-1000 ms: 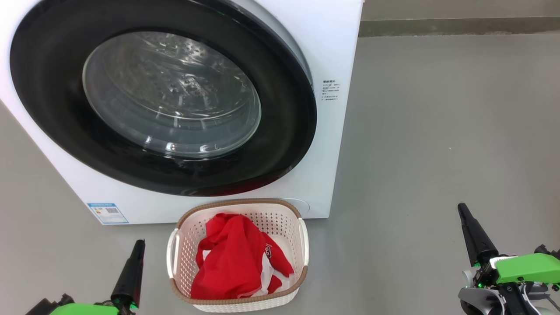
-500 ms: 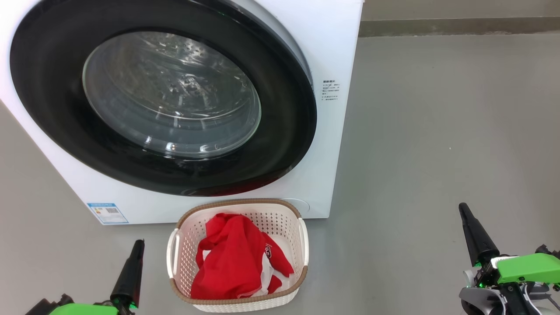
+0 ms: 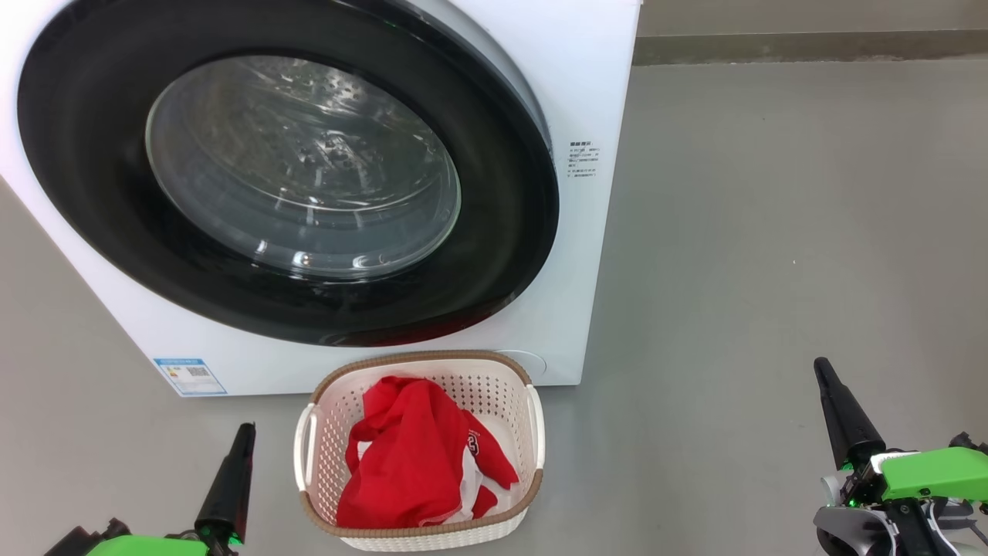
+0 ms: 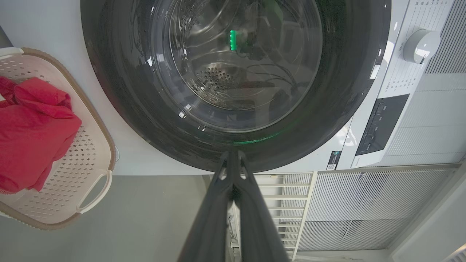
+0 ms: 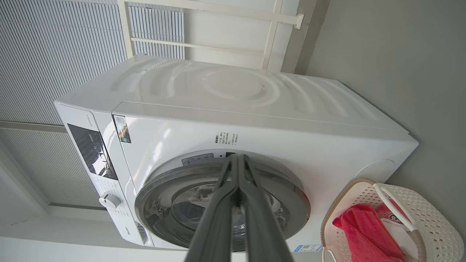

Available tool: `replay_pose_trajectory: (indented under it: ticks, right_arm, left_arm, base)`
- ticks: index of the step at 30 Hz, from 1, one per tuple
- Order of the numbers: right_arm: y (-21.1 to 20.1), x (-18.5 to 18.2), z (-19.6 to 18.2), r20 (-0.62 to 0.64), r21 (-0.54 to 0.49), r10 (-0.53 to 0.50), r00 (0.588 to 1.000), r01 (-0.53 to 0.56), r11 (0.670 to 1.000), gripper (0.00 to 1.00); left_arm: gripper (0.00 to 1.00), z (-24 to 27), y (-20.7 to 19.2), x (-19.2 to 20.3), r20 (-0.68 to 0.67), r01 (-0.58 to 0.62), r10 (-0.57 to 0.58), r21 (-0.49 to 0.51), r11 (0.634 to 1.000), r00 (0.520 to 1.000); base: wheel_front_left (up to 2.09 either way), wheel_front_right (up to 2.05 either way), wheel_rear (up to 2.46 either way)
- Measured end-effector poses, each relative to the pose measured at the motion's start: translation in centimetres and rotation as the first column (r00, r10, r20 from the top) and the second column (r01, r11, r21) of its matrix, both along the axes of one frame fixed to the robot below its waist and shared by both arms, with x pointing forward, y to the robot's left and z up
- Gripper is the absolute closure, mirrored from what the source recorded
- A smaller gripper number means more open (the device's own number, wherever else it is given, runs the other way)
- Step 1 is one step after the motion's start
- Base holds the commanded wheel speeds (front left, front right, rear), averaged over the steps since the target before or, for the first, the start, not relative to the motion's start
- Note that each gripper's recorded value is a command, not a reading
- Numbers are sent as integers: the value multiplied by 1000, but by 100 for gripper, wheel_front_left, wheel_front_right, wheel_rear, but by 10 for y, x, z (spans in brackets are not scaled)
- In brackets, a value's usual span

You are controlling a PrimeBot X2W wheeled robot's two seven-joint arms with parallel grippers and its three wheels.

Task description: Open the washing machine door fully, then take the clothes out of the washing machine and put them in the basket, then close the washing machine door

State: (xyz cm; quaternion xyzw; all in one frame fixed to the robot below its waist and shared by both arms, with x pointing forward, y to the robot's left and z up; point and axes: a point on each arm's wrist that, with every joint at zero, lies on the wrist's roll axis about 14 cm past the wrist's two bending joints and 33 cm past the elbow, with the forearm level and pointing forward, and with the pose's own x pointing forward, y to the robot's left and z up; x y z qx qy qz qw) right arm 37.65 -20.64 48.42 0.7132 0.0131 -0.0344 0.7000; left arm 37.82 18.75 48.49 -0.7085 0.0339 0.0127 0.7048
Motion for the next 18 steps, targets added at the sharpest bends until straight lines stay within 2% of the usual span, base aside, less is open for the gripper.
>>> replay_pose_trajectory:
  ticks: [18]
  right_arm:
    - [0, 0, 0, 0, 0, 1, 1000, -1, 1000, 100]
  left_arm:
    - [100, 0, 1, 0, 0, -2, 2, -1, 1000, 1000]
  base:
    - [0, 0, 0]
